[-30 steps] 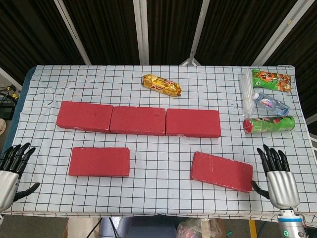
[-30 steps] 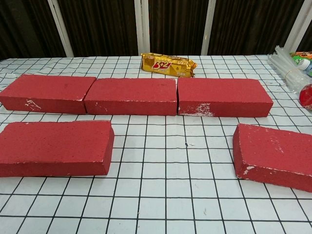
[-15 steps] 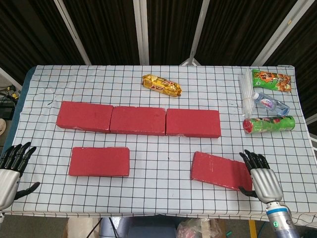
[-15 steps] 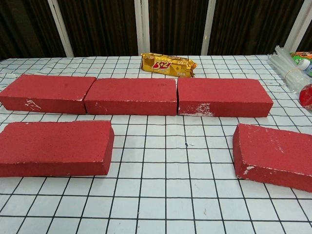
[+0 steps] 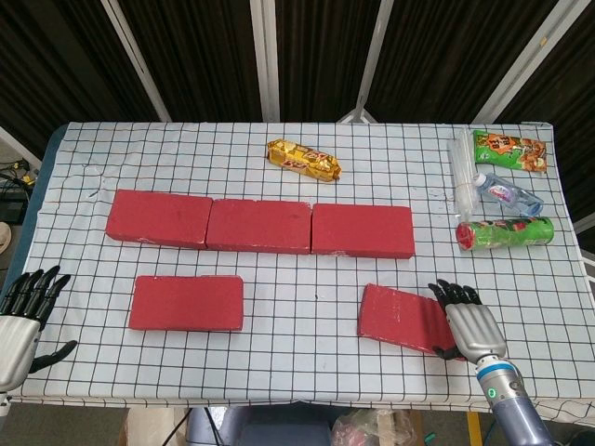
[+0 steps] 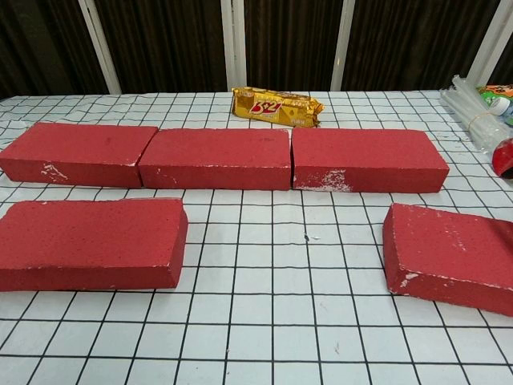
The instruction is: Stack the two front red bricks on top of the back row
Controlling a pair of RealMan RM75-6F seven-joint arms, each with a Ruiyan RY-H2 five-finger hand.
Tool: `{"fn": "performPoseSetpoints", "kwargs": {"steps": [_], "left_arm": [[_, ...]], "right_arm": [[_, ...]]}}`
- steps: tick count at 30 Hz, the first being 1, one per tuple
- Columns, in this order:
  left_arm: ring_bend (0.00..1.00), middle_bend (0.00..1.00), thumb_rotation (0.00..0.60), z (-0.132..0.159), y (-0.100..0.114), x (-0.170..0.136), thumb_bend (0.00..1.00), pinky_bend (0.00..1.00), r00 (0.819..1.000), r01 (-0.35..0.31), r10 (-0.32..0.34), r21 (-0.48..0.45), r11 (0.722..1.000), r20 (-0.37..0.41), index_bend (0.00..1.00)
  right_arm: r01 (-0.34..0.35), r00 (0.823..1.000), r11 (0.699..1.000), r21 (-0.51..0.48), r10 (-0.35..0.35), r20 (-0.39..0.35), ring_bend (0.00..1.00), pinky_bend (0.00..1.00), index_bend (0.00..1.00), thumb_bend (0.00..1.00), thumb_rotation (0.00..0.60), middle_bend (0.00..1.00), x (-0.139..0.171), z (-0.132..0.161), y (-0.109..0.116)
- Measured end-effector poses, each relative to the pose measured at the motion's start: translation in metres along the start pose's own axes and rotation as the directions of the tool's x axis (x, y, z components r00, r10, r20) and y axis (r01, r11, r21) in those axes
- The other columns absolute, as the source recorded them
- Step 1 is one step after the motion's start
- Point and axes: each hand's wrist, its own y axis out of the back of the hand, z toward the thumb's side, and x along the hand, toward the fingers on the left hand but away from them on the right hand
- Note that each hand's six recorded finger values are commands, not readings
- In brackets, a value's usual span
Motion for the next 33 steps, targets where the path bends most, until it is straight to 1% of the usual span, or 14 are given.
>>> {"fn": "performPoseSetpoints", "kwargs": {"steps": [5, 7, 14, 17, 27, 33], "left_arm": [[0.00, 0.00, 0.600, -0.001, 0.000, 0.001, 0.00, 0.00, 1.000, 0.000, 0.000, -0.006, 1.000, -0.003, 0.02], [0.00, 0.00, 0.600, -0.003, 0.001, 0.001, 0.00, 0.00, 1.000, 0.002, -0.002, -0.010, 1.000, -0.006, 0.02], [0.00, 0.00, 0.600, -0.004, 0.001, 0.001, 0.00, 0.00, 1.000, 0.006, -0.006, -0.013, 1.000, -0.007, 0.02], [0.00, 0.00, 0.600, -0.004, 0.001, 0.001, 0.00, 0.00, 1.000, 0.006, -0.006, -0.013, 1.000, -0.007, 0.02], [0.00, 0.00, 0.600, -0.005, 0.001, 0.002, 0.00, 0.00, 1.000, 0.005, -0.005, -0.013, 1.000, -0.015, 0.02], [0.00, 0.00, 0.600, -0.005, 0.000, 0.003, 0.00, 0.00, 1.000, 0.009, -0.009, -0.008, 1.000, -0.019, 0.02]], "right_arm": [[-0.056, 0.998, 0.998, 0.000, 0.055, 0.042, 0.00, 0.00, 0.00, 0.22, 0.600, 0.00, -0.004, 0.012, -0.008], [-0.063, 0.997, 0.998, 0.000, 0.063, 0.052, 0.00, 0.00, 0.00, 0.22, 0.600, 0.00, -0.005, 0.019, -0.009], [-0.068, 0.996, 0.998, -0.011, 0.068, 0.056, 0.00, 0.00, 0.00, 0.22, 0.600, 0.00, -0.012, 0.046, -0.016], [-0.073, 0.996, 0.997, -0.007, 0.073, 0.059, 0.00, 0.00, 0.00, 0.22, 0.600, 0.00, -0.015, 0.053, -0.019], [-0.071, 0.994, 0.997, 0.003, 0.070, 0.085, 0.00, 0.00, 0.00, 0.22, 0.600, 0.00, -0.026, 0.066, -0.022], [-0.079, 0.992, 0.997, 0.000, 0.079, 0.097, 0.00, 0.00, 0.00, 0.22, 0.600, 0.00, -0.030, 0.066, -0.026]]}}
